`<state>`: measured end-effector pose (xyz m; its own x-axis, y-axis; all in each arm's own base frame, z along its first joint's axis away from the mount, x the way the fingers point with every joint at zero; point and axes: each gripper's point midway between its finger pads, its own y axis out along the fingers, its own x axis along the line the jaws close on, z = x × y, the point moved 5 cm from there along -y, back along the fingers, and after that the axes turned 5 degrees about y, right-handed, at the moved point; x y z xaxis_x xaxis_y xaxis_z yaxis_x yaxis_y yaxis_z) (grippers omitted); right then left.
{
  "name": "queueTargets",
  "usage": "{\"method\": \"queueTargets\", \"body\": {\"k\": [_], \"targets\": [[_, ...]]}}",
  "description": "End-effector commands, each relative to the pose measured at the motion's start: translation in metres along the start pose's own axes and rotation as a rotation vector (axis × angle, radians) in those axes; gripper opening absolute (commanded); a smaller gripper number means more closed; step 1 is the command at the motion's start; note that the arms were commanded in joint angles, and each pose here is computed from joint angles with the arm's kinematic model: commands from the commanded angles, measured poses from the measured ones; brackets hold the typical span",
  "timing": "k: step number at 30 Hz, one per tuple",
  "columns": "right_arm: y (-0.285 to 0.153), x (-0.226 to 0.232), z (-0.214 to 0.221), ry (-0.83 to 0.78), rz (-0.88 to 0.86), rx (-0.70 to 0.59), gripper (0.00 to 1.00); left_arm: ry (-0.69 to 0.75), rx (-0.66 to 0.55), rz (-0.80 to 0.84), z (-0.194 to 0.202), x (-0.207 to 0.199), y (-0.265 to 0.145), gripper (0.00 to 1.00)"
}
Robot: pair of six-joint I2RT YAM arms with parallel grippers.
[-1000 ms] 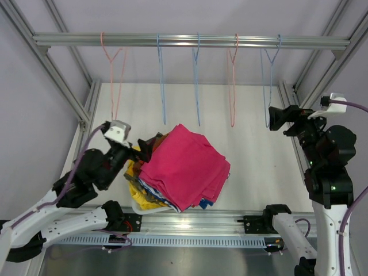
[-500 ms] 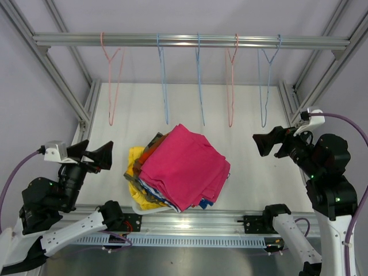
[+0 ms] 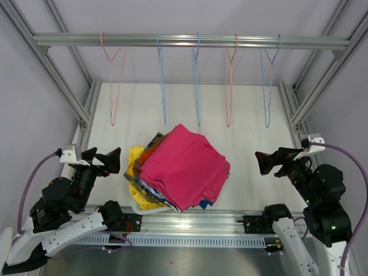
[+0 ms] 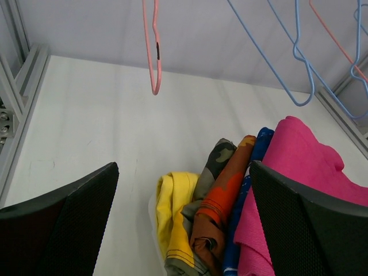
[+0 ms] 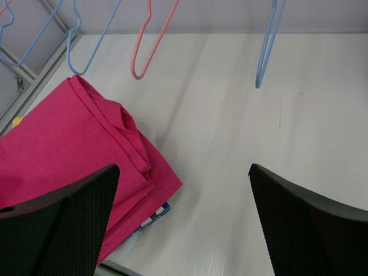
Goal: Remove the trousers from the hanger
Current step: Reset both arms
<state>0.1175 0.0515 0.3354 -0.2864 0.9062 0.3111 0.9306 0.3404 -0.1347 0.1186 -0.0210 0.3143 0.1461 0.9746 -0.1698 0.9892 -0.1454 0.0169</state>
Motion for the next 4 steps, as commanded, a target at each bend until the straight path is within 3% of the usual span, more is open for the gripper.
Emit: {"method": "queueTargets", "body": {"k": [1,4], "targets": [[-0.0022,0.0022,-0.0127,-0.009,-0.012,-0.103,0.99,-0.029,-0.004,-0.007,0.0035,-0.0009,0.0011,0.99],[-0.003,0.0018,-0.0075,0.003,-0.018,-0.112,1.0,-0.026,0.0,0.018,0.0074,-0.0058,0.0025,0.99]]}}
